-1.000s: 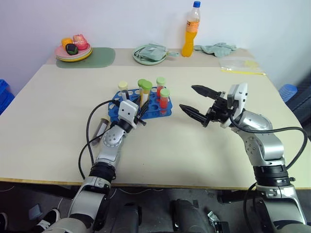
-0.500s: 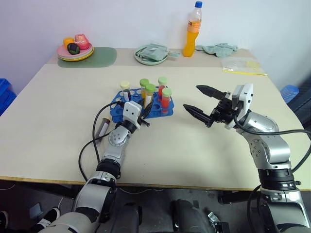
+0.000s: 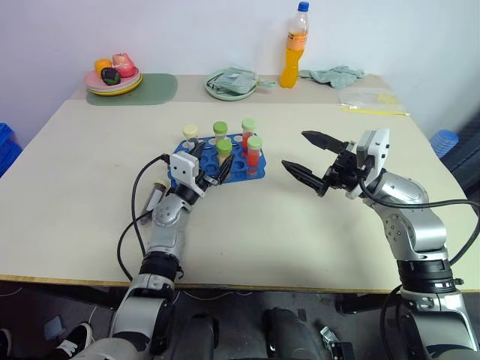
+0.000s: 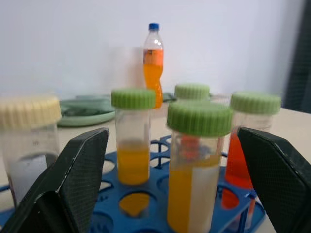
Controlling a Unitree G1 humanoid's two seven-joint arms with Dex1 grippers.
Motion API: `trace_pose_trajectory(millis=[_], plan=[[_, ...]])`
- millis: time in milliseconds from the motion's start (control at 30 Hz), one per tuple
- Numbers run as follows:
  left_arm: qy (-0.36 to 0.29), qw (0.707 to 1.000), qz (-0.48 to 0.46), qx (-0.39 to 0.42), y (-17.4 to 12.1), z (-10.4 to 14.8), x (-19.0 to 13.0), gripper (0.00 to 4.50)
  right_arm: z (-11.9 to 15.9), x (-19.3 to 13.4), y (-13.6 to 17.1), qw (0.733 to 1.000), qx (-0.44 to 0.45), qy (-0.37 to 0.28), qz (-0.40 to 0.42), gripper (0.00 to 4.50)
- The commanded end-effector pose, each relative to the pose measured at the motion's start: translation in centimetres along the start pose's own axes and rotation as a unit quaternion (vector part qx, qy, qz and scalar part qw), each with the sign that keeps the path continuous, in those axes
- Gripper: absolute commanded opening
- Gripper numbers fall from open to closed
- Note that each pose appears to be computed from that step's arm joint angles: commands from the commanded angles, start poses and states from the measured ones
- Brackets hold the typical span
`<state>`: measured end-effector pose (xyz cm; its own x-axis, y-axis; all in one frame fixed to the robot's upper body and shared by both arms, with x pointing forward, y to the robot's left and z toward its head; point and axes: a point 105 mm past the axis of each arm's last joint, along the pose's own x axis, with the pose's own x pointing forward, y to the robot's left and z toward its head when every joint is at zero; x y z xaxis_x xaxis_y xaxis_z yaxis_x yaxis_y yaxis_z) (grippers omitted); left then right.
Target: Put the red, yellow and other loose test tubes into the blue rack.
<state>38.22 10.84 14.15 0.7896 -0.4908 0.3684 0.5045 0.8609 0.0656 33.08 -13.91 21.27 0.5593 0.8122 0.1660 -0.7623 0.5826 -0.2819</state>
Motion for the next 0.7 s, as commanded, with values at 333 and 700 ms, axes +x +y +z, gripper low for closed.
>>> trace_pose_trajectory(millis=[333,700], plan=[[0.065,0.994,-0.003,0.093,2.7,7.0,-5.3,4.46,0.5,0.9,0.1,0.999,-0.011,-0.021,0.021,4.50],[0.233,0.969,0.024,0.078,4.1,7.9,-6.4,4.46,-0.2,1.7,0.5,0.999,-0.003,-0.025,0.045,4.50]])
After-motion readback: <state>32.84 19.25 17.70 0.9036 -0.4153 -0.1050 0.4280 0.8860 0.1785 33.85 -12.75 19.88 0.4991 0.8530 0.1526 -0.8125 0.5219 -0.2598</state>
